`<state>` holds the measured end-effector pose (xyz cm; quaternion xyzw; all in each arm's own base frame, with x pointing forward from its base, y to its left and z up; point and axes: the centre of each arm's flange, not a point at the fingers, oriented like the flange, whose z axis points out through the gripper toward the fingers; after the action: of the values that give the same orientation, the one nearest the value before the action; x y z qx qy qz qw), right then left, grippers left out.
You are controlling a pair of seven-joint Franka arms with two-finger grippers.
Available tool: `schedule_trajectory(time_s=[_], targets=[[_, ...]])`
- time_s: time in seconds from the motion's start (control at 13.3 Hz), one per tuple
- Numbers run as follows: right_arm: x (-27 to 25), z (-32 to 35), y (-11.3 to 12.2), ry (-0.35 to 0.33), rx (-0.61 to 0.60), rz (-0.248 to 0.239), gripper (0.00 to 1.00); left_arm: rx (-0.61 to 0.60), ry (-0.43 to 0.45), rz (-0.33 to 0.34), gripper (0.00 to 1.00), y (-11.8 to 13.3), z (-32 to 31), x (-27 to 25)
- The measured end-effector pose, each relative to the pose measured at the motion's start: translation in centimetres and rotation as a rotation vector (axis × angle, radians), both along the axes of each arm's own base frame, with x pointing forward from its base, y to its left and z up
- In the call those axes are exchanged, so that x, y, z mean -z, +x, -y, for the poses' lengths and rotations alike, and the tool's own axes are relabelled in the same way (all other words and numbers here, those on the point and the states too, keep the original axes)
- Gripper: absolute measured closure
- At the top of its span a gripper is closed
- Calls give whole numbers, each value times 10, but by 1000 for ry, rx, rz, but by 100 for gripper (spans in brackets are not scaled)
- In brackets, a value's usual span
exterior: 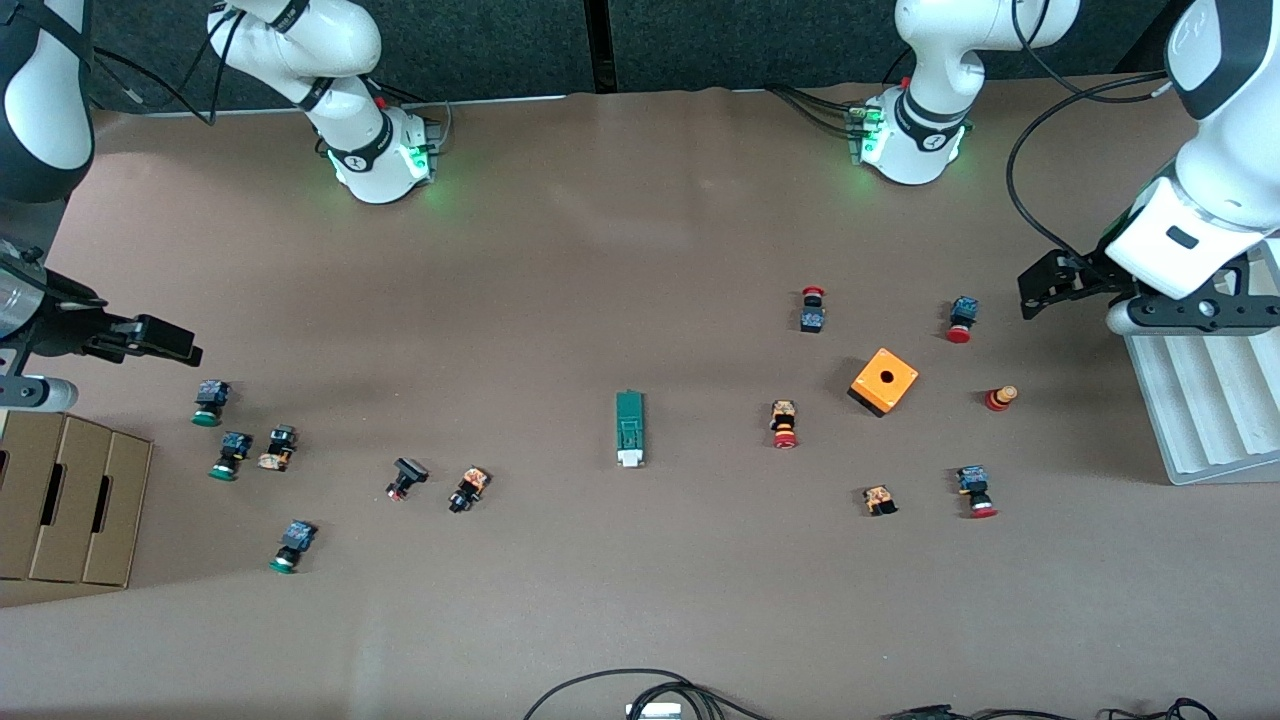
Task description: Close load switch with both arms
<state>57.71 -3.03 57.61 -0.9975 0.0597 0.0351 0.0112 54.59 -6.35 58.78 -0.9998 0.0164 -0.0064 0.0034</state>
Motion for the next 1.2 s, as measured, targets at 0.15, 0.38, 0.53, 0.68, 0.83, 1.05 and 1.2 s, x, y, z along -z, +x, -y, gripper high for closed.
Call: schedule_trajectory(time_s=[0.15,0.38,0.53,0.68,0.83,1.05,1.2], targets=[[0,5,0,0,9,1,0,0,0,0,0,0,0,0],[1,6,0,0,9,-2,0,0,1,0,0,0,0,0],[2,6,-1,0,9,-4,0,0,1,0,0,0,0,0],[2,6,0,0,10,-2,0,0,1,0,0,0,0,0],[2,6,0,0,10,0,0,0,1,0,0,0,0,0],[1,6,-1,0,10,2,0,0,1,0,0,0,0,0],[1,6,-1,0,10,2,0,0,1,0,0,0,0,0]])
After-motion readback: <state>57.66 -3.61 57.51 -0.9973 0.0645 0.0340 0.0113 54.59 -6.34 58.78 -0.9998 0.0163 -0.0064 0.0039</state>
